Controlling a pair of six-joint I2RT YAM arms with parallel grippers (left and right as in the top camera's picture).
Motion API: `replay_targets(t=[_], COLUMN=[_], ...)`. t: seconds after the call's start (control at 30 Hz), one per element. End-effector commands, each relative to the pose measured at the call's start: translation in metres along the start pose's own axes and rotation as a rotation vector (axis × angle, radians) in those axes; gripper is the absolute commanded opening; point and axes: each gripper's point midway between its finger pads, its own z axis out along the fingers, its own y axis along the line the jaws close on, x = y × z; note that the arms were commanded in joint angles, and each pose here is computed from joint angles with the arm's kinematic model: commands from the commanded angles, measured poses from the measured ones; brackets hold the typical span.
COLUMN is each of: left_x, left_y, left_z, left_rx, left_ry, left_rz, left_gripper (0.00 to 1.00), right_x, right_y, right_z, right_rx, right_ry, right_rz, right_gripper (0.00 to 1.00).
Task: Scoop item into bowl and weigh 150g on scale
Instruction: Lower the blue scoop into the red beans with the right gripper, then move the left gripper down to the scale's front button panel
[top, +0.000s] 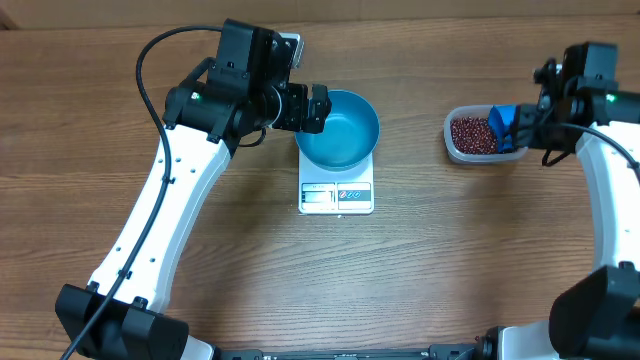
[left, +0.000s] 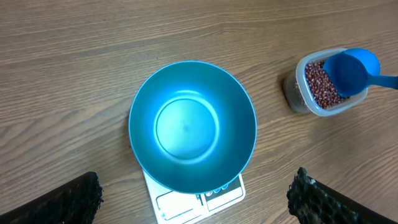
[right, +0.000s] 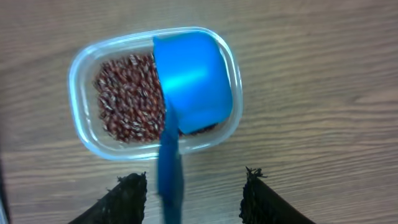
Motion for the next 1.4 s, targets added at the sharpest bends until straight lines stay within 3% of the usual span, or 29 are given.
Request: replay_targets(t=[0.0,0.2,0.47,0.8,1.0,1.13,1.33,1.37], left_x=[-0.006,-0.004,0.001,0.004,0.005,0.005,0.011,0.014], left_y=[0.003,0.005,0.008,0.008,0.008,0.008,0.009,0.008], left_z=[-0.003,0.003,0.01,0.01,0.01,0.01,0.009,0.01], left_rx=[-0.019,-0.021,-0.026,-0.028,-0.029,-0.029,-0.033,-0.033], left_ry=[-0.018,-0.004,0.023,0.034,0.037,0.038,0.062,0.075], left_rz=[0.023,0.019,0.013,0.011,0.01,0.009,0.011,0.038], left_gripper=[0.99,1.0,0.96,0.89,0.89,0.87,0.8,0.75], right_x=[-0.006,-0.002,-0.012,-0.003,-0.011,-0.011,-0.01,-0.01], right_y=[0.008,0.03,0.016,0.008,0.007,0.007,0.008,0.007], right_z=[-0.004,0.016,0.023,0.052,0.054,0.054,0.054,0.054], right_rx=[-0.071,-0.197,-0.118,-0.077,-0.071,-0.072,-0.077,-0.076], right_ry=[-0.057,-0.089,-0.117,-0.041,-0.071,-0.072,-0.065,-0.065], right_rz=[-0.068,-0.146,-0.149,-0.143,-0.145,-0.141,-0.136,-0.136], right_gripper=[0.47,0.47,0.41,0.33,0.22,0.05,0.04,0.04])
